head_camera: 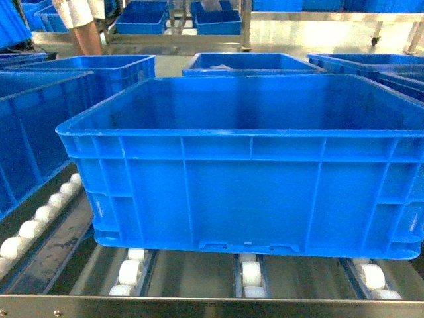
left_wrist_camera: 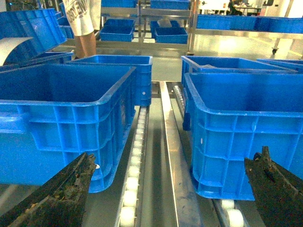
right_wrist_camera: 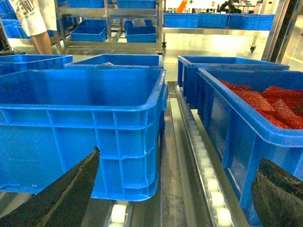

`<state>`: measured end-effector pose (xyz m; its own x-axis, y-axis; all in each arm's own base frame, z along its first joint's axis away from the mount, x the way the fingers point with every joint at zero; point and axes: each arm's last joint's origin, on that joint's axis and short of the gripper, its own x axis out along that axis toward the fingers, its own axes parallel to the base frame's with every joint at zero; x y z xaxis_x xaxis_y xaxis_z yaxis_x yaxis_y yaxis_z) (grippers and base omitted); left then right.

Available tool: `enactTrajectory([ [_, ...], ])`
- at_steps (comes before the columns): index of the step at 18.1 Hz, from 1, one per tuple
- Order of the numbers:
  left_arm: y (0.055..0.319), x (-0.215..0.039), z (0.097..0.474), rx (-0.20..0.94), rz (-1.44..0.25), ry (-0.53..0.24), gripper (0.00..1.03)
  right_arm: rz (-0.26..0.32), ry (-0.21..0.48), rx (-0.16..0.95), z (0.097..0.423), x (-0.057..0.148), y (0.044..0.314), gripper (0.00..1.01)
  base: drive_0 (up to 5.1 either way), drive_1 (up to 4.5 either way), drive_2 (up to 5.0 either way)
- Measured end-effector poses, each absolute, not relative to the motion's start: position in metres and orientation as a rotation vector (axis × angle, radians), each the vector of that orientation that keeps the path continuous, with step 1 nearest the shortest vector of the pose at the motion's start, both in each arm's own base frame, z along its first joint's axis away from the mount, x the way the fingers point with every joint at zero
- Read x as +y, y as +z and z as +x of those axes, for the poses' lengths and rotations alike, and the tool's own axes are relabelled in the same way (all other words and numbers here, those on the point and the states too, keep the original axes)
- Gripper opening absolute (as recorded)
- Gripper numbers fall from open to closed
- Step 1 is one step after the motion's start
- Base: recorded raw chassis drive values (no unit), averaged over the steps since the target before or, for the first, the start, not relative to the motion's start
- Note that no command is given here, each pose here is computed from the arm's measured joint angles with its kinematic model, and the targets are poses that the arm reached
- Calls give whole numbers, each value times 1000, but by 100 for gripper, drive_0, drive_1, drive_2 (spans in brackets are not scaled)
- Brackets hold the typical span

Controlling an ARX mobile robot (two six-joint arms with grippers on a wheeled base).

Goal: Place box next to blue box on left shelf

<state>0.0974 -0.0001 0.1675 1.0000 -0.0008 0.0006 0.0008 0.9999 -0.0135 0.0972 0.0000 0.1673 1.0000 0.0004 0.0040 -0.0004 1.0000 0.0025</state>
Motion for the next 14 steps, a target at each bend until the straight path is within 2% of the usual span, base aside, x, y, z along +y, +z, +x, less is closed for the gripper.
enactTrajectory([
  [14, 168, 0, 97, -1, -14, -1, 98, 2, 0, -4, 97, 0, 167, 98, 0, 0, 0],
])
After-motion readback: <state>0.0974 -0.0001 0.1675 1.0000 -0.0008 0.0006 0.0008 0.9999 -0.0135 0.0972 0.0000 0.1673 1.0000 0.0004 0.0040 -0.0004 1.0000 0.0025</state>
